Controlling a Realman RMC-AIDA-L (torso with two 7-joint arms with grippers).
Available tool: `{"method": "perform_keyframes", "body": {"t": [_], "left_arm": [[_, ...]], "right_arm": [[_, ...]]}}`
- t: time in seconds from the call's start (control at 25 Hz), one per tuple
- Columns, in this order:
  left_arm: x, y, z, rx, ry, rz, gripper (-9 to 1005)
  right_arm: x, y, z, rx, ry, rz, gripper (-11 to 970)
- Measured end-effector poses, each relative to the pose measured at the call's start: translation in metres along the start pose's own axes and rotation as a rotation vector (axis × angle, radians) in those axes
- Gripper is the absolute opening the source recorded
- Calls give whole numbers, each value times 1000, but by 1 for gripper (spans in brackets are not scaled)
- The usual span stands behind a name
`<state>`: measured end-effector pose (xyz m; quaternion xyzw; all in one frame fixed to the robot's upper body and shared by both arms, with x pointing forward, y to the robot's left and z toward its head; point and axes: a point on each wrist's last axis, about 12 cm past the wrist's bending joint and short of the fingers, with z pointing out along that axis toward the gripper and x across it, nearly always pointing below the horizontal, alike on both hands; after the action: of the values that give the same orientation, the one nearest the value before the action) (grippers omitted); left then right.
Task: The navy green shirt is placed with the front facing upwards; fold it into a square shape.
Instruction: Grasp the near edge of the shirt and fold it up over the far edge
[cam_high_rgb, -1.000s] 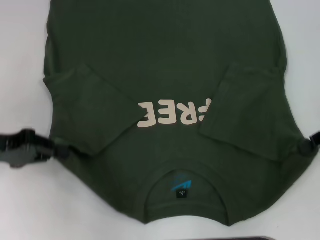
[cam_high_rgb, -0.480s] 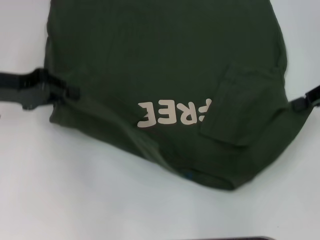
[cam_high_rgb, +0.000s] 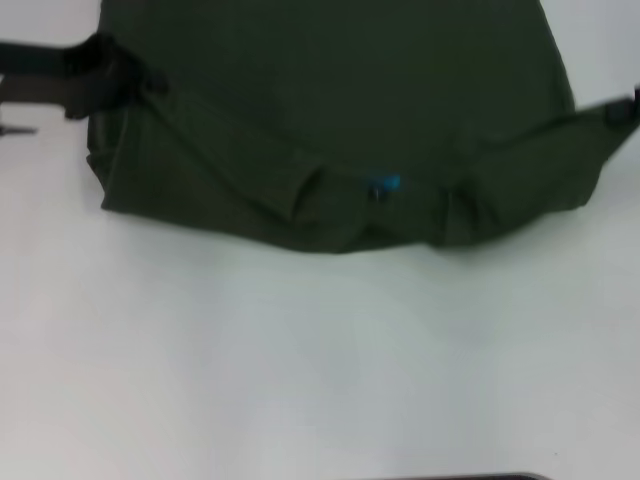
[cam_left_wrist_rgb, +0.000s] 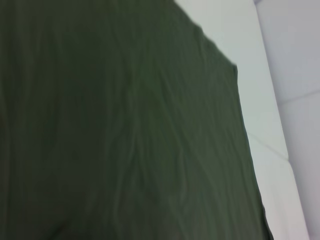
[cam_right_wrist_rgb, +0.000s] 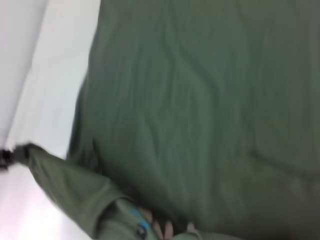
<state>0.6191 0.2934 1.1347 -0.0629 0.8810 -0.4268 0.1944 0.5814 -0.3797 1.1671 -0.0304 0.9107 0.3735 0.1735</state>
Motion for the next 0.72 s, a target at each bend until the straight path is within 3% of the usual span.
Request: {"method": "perform_keyframes", "body": {"t": [0.44,0.72], "left_arm": [[-32,-30,40,-70,-147,75,74],[-41,-44,58,-129,-202,129,75]], "right_arm": [[-39,16,8,-35,-230,-23,41],[-52,18,27,19,-310,-47,41]]}}
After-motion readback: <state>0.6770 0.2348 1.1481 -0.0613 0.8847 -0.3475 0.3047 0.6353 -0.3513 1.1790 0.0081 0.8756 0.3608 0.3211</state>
